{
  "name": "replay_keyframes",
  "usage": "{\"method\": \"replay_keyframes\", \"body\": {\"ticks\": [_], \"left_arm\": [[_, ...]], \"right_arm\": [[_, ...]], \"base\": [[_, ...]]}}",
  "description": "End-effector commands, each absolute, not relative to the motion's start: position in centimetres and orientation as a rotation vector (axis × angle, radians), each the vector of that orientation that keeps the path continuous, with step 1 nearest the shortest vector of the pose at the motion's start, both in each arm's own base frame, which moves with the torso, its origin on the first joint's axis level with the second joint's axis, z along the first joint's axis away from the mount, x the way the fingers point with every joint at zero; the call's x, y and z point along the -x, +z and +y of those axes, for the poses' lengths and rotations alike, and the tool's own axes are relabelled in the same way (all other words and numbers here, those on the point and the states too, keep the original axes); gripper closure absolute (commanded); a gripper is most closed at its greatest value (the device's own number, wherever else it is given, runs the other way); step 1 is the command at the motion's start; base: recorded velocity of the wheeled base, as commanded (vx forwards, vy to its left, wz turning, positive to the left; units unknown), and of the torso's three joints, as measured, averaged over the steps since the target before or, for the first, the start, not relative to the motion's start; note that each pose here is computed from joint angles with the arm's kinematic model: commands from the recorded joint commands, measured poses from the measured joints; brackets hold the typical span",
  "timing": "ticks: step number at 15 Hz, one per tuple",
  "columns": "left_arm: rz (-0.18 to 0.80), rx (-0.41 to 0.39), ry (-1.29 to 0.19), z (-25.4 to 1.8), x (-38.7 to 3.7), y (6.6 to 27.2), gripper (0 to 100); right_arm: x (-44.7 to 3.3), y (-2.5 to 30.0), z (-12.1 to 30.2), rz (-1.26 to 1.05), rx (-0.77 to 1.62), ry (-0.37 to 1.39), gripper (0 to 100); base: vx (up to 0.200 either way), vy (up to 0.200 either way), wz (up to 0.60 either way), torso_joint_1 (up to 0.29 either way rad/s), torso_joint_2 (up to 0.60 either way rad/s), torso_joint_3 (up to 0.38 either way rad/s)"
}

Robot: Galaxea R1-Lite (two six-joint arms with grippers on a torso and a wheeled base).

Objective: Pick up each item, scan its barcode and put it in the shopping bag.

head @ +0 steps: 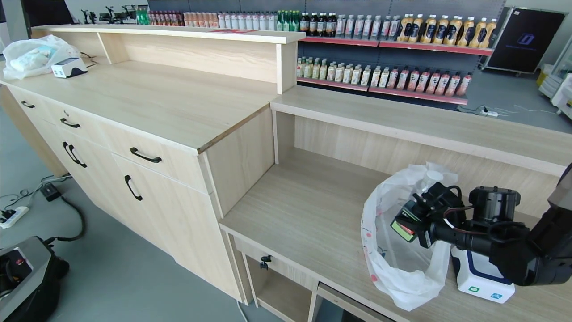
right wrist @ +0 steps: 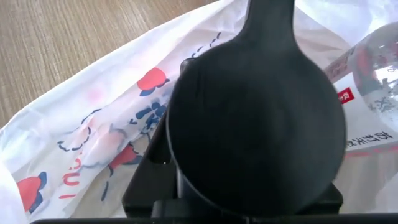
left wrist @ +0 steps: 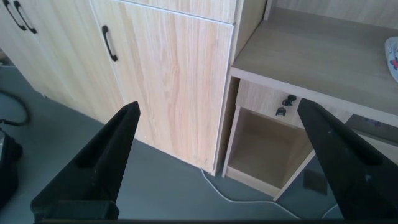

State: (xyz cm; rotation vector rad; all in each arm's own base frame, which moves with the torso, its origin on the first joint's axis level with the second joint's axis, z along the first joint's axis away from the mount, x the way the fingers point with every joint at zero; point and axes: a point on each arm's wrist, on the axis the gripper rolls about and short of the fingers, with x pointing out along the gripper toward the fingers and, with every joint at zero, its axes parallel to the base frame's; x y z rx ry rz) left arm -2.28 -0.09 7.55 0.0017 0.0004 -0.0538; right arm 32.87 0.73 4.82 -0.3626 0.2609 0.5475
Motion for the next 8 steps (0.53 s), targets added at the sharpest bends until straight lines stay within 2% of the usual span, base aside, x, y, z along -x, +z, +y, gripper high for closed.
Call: {"method": "replay_keyframes", "body": {"ticks": [1, 8], "left_arm": [[0.001, -0.002, -0.054, -0.1, 2.3, 7.6, 0], [0.001, -0.002, -0.054, -0.1, 2.3, 7.6, 0]], "right_arm": [[-33.3, 3.7, 0.9, 0.279, 0.350, 0.558, 100], [-34.4, 3.0, 1.4, 0.221, 0.317, 0.552, 100]], "base": [[0.000, 0.000, 0.00, 0.000, 0.00, 0.000], [0.000, 0.000, 0.00, 0.000, 0.00, 0.000]]}}
